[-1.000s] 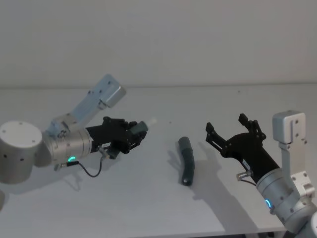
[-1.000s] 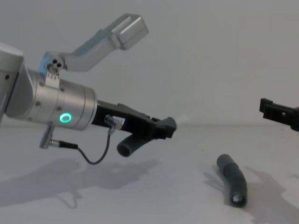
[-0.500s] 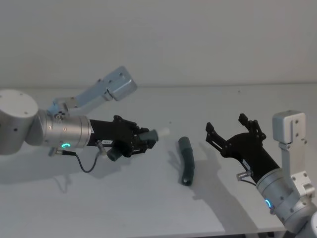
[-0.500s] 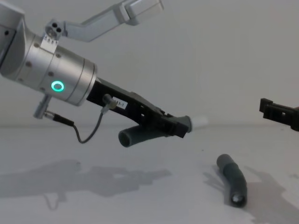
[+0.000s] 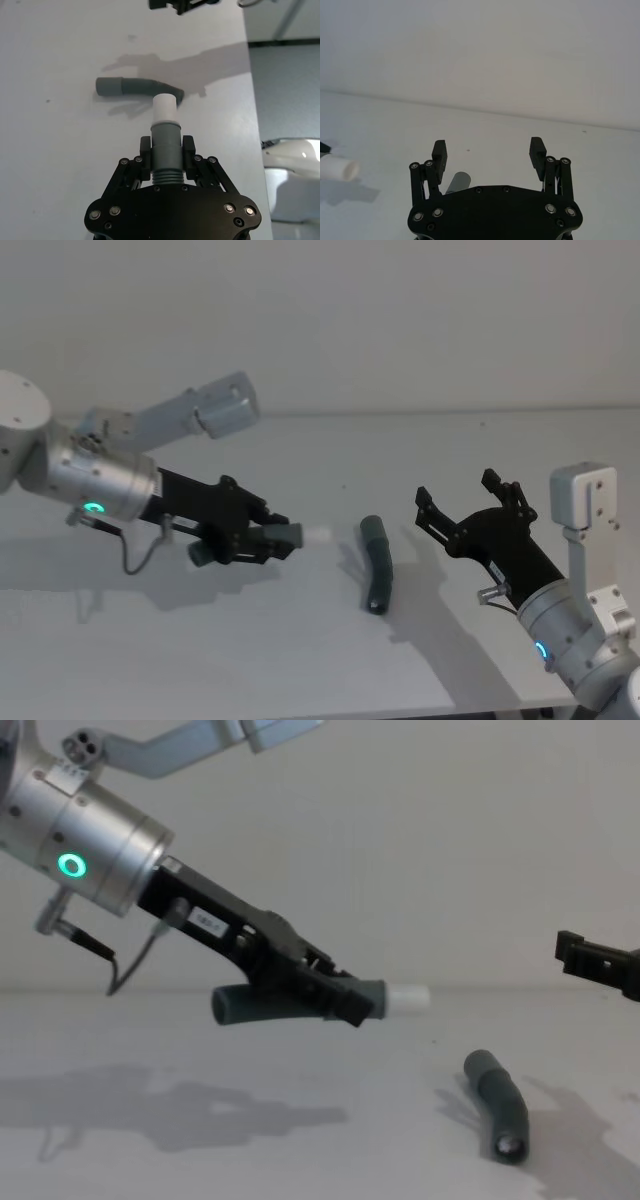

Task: Use both hands to pick up one end of the pipe from the table, align the ends, and insert them.

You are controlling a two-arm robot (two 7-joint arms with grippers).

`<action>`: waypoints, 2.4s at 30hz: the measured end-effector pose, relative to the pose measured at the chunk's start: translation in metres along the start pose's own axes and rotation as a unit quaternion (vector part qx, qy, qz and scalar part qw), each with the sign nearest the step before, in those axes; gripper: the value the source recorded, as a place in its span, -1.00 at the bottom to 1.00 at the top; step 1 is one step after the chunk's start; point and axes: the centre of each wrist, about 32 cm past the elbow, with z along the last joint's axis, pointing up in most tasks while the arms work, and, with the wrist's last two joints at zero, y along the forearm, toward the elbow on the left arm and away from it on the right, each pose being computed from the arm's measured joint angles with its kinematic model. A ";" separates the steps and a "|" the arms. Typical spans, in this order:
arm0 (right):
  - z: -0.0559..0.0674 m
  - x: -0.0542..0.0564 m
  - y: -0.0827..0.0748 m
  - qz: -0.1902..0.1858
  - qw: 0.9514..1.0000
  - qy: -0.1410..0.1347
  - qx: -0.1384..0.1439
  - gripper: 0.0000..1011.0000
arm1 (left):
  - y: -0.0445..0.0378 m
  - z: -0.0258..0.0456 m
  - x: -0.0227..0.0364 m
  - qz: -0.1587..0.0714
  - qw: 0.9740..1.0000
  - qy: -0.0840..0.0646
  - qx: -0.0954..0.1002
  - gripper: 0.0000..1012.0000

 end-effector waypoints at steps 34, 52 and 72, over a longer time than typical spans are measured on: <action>0.001 0.000 0.000 0.000 1.000 0.001 0.000 0.99 | 0.0149 -0.0466 0.0352 -0.038 0.997 -0.046 -0.041 -0.34; 0.028 -0.031 0.021 0.034 0.997 -0.013 -0.068 0.98 | 0.0104 -0.0520 0.0369 -0.036 0.997 -0.049 -0.052 -0.34; 0.021 -0.058 0.044 0.017 0.983 -0.083 -0.161 0.99 | 0.0093 -0.0532 0.0373 -0.035 0.997 -0.051 -0.055 -0.34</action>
